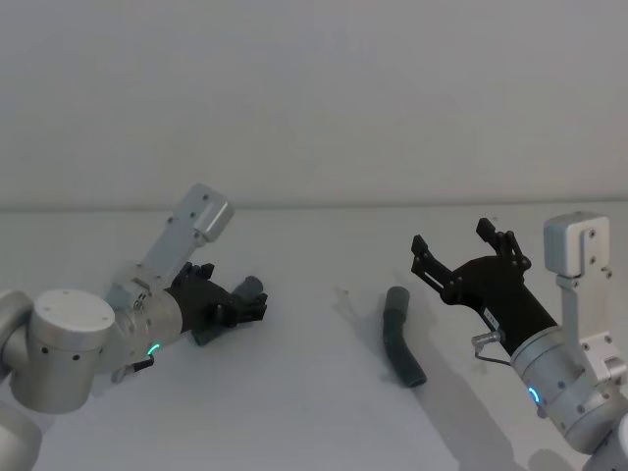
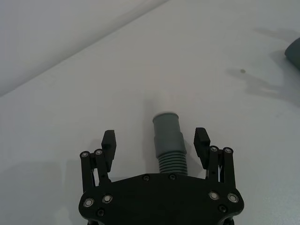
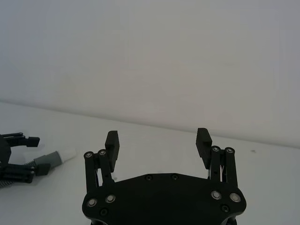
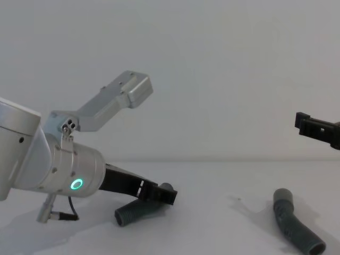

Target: Use both hands to pick up one end of the pipe from the table, align the ends, and insert them.

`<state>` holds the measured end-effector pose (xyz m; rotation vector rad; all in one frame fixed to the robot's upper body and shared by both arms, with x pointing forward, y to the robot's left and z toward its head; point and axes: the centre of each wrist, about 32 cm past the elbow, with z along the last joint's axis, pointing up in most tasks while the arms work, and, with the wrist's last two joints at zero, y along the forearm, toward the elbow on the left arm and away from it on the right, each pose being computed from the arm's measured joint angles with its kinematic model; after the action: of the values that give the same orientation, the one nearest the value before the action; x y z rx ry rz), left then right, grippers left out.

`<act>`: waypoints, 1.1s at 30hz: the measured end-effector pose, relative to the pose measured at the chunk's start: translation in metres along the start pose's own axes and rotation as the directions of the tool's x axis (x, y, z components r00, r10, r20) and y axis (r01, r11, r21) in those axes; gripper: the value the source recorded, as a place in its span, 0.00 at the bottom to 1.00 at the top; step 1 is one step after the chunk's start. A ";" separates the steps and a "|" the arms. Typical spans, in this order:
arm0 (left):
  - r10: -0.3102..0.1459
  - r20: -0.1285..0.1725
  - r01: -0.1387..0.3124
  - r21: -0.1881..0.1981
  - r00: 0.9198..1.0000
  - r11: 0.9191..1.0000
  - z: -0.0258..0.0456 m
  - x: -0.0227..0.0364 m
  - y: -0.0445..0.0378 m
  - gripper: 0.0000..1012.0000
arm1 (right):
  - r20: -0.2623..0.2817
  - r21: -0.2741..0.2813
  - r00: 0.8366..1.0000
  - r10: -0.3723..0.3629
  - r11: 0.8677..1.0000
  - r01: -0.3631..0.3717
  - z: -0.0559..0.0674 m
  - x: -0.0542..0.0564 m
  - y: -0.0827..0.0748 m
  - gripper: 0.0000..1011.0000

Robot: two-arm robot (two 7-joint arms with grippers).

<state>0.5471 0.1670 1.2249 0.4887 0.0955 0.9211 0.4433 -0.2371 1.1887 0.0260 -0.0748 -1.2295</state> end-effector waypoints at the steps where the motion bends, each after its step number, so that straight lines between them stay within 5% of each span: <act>1: -0.002 0.001 0.002 0.002 1.000 1.000 -0.0002 0.0000 -0.0003 0.99 | 0.000 0.000 1.000 0.000 1.000 0.000 0.000 0.000 0.000 0.99; 10: -0.019 0.010 0.019 0.016 1.000 1.000 -0.0014 -0.0003 -0.0029 0.97 | 0.000 0.000 1.000 0.000 1.000 0.000 0.000 0.000 0.000 0.99; 33: -0.031 0.018 0.030 0.028 0.999 0.999 -0.0024 -0.0004 -0.0048 0.35 | 0.000 0.000 1.000 0.000 1.000 0.000 0.000 0.000 0.000 0.99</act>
<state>0.5497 0.1651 1.2207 0.5196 0.0991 0.8863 0.4433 -0.2371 1.1887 0.0260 -0.0748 -1.2295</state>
